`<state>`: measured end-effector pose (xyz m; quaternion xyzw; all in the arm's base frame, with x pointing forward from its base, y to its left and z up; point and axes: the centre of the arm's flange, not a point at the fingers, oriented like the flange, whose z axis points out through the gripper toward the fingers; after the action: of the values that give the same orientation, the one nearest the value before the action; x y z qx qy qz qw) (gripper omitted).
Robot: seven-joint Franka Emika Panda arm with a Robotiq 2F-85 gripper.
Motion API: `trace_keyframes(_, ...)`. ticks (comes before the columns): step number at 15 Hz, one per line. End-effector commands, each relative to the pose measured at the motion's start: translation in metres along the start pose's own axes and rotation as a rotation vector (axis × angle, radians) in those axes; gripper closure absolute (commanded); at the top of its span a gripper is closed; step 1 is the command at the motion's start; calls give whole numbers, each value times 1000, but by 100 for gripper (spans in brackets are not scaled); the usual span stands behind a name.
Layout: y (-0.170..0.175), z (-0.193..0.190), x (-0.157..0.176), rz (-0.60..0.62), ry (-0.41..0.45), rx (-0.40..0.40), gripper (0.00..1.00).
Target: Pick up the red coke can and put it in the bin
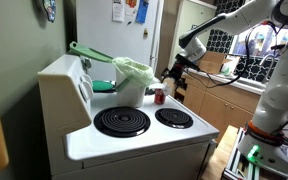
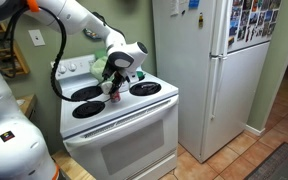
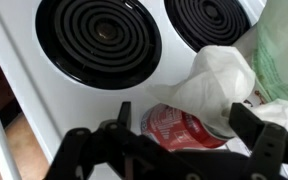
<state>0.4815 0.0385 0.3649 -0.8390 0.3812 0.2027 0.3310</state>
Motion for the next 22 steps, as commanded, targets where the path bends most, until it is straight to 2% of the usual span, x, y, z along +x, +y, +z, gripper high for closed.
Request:
trace_keyframes(1,0,6,1,56,-52,33,0)
trace_keyframes(5,0,9,1,78,-63,36,0)
trace_keyframes(12,5,17,7,136,-24,-40,0)
trace_keyframes(19,-8,19,5,148,90,-139,0)
trace_keyframes(22,-16,15,0,161,95,-129,0)
